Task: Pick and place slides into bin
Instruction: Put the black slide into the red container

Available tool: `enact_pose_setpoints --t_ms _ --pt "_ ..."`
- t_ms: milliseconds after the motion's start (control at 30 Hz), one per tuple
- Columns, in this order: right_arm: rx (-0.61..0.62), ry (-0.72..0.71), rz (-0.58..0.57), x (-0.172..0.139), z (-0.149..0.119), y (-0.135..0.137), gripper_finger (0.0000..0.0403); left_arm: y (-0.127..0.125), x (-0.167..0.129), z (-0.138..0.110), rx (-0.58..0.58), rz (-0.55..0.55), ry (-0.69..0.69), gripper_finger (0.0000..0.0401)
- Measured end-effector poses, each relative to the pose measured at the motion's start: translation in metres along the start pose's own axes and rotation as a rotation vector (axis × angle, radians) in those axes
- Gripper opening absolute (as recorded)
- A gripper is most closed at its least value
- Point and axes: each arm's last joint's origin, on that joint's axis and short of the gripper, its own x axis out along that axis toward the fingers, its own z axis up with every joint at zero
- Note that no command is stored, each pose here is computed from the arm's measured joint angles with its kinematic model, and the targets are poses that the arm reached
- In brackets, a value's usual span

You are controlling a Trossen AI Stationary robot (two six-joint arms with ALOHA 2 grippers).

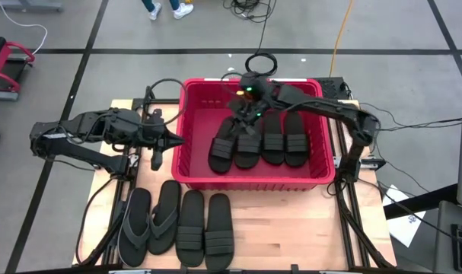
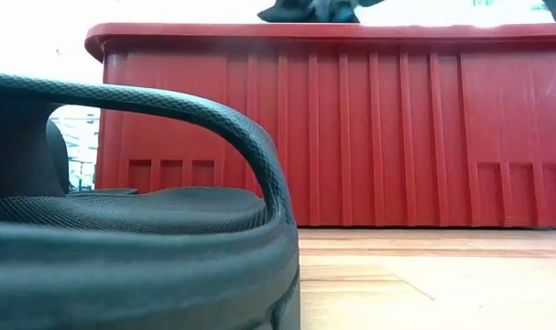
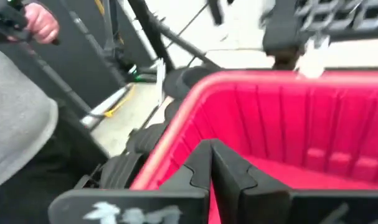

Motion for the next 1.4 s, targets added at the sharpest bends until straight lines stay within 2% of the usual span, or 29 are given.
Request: enact_pose_setpoints --t_ms 100,167,233,367,533,633,833,933,1067,1267,1400 --pt "-0.136 -0.025 -0.079 -0.024 0.019 0.043 0.0000 -0.006 -0.005 0.006 0.068 -0.093 -0.077 0.0021" --pt "-0.247 -0.028 -0.166 -0.041 0.028 0.076 0.0000 -0.010 -0.011 0.010 0.127 -0.118 -0.136 0.0020" --pt "-0.305 -0.041 -0.236 -0.056 0.034 0.104 0.0000 -0.012 -0.018 0.012 0.188 -0.121 -0.181 0.0012" --pt "-0.236 -0.091 -0.295 -0.076 0.027 0.141 0.0000 -0.012 -0.034 0.012 0.236 -0.117 -0.245 0.0004" --pt "-0.132 -0.123 -0.330 -0.092 -0.004 0.171 0.0000 -0.010 -0.045 0.012 0.258 -0.114 -0.286 0.0002" --pt "-0.092 -0.164 -0.331 -0.100 -0.029 0.180 0.0000 -0.010 -0.048 0.014 0.243 -0.122 -0.319 0.0004" --pt "-0.093 -0.341 -0.362 -0.112 -0.080 0.189 0.0000 -0.014 -0.042 0.020 0.210 -0.181 -0.356 0.0002" --pt "-0.060 -0.406 -0.346 -0.112 -0.107 0.188 0.0000 -0.014 -0.040 0.025 0.195 -0.158 -0.390 0.0001" --pt "0.045 -0.409 -0.319 -0.108 -0.137 0.185 0.0000 -0.015 -0.036 0.031 0.182 -0.121 -0.432 0.0002" --pt "0.120 -0.395 -0.188 -0.104 -0.159 0.185 0.0000 -0.014 -0.025 0.035 0.169 -0.072 -0.443 0.0002" --pt "0.109 -0.385 -0.172 -0.104 -0.167 0.186 0.0000 -0.015 -0.014 0.040 0.081 -0.081 -0.450 0.0001"
